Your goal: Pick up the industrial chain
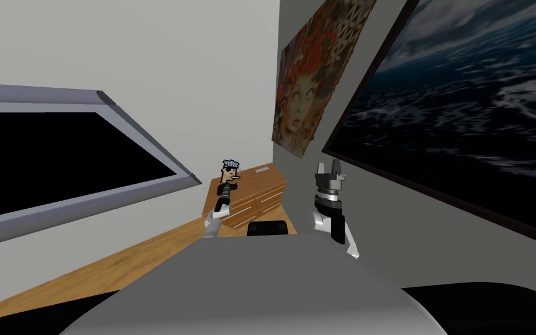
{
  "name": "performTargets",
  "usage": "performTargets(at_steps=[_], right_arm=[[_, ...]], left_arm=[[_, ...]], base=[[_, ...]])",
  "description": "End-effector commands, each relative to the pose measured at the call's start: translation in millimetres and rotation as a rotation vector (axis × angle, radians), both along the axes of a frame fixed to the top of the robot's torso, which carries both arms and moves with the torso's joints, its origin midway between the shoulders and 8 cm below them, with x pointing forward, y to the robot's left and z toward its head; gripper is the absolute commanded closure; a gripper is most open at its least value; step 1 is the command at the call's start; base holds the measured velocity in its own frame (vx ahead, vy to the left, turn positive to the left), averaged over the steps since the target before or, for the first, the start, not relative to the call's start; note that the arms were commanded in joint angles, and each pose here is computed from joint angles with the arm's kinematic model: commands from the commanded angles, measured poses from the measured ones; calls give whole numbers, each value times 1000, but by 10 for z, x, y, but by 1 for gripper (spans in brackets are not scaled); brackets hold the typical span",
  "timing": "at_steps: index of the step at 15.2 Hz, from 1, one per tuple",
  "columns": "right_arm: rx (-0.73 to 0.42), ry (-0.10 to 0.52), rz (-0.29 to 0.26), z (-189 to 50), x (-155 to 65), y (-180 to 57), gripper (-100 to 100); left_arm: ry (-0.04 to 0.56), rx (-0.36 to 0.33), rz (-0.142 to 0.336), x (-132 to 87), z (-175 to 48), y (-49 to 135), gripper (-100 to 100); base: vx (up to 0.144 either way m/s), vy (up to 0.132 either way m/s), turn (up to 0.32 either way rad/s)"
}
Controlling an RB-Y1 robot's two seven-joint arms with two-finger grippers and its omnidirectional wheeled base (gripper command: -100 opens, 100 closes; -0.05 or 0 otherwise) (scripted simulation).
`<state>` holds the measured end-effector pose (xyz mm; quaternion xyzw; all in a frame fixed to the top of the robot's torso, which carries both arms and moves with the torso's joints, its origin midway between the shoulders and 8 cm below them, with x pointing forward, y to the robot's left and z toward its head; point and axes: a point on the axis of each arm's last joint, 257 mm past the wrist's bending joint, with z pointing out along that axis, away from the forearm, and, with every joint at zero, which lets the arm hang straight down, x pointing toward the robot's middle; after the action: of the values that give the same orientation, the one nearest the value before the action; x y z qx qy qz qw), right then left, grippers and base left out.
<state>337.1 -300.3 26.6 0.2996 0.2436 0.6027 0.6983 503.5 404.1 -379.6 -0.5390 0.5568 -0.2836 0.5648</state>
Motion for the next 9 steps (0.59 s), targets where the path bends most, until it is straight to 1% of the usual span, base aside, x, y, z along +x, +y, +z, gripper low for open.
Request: performTargets(at_steps=[1, 3, 4, 5, 6, 8, 9], right_arm=[[0, 0, 0, 0, 0, 0, 0], [0, 0, 0, 0, 0, 0, 0], [0, 0, 0, 0, 0, 0, 0], [0, 0, 0, 0, 0, 0, 0], [0, 0, 0, -1, 0, -1, 0], [0, 0, 0, 0, 0, 0, 0], [0, 0, 0, 0, 0, 0, 0]], left_arm=[[0, 0, 0, 0, 0, 0, 100], [-4, 3, -2, 15, 22, -3, 100], [-4, 2, -23, 6, 20, -103, 100], [-2, 2, -39, -4, 14, -171, 100], [-2, 2, -46, -9, 11, -206, 100], [1, 0, -70, -28, 0, -313, 100], [0, 2, -53, -9, -1, -241, 100]], base=[[0, 0, 0], [0, 0, 0], [14, -11, 167], [30, -29, 334], [34, -43, 285], [28, -38, 151], [13, -20, 56]])
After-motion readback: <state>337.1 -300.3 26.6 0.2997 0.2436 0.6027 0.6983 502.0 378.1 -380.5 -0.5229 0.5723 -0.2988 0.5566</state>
